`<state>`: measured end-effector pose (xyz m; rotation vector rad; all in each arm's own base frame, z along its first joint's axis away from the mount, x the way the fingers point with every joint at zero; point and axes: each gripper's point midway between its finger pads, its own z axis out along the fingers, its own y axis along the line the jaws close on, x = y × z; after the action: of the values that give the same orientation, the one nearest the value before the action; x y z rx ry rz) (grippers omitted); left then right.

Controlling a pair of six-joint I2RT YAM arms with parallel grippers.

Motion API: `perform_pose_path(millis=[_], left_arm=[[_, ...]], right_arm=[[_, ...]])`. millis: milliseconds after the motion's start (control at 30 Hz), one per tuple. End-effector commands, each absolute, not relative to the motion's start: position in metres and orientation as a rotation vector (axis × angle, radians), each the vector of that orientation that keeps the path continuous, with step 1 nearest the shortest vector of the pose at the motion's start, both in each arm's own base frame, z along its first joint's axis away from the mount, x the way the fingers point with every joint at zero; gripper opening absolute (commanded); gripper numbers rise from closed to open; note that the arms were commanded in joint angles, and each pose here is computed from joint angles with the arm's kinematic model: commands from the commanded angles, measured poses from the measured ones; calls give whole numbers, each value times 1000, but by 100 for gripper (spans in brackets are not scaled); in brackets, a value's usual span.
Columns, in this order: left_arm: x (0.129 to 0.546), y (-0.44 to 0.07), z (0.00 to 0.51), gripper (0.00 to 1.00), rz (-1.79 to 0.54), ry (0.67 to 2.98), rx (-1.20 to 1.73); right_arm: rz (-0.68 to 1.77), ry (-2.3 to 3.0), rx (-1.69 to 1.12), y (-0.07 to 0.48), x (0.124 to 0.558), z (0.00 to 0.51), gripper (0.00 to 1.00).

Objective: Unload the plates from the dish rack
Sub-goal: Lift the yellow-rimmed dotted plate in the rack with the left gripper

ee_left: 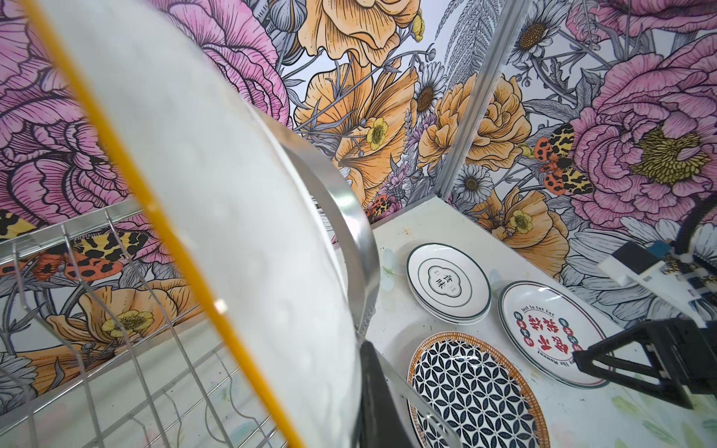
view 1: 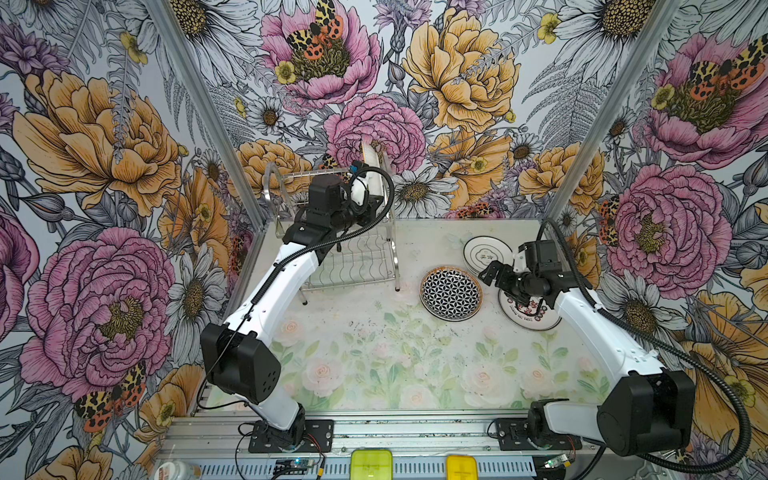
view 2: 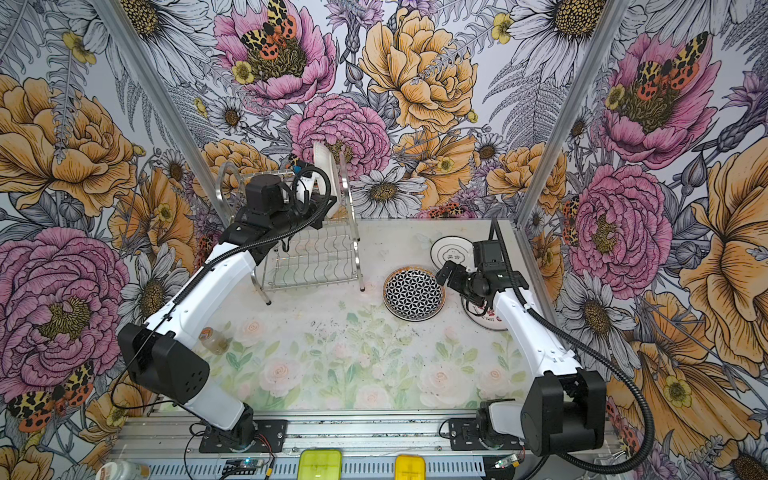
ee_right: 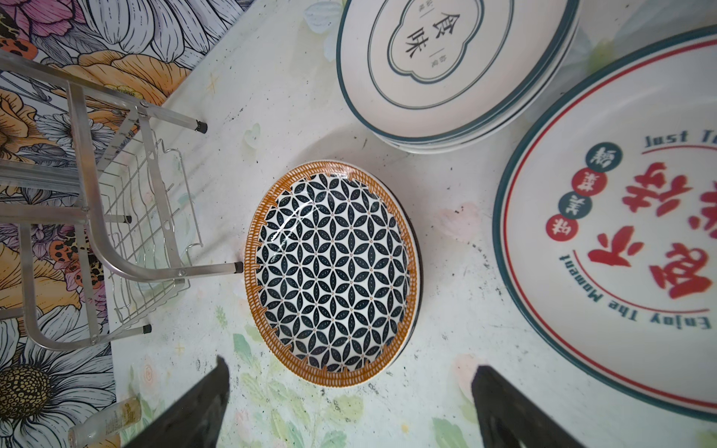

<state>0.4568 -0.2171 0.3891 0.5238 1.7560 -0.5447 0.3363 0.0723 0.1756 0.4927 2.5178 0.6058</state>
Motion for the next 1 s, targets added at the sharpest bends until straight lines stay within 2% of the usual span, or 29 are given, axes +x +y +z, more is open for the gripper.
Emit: perform_pose_path(millis=[0, 967], left_arm=[[440, -207, 460, 0, -541, 1532, 522], [434, -203, 491, 0, -580, 1454, 542]], right_arm=[[605, 2486, 470, 69, 333, 185, 99], [610, 2483, 482, 68, 328, 184, 99]])
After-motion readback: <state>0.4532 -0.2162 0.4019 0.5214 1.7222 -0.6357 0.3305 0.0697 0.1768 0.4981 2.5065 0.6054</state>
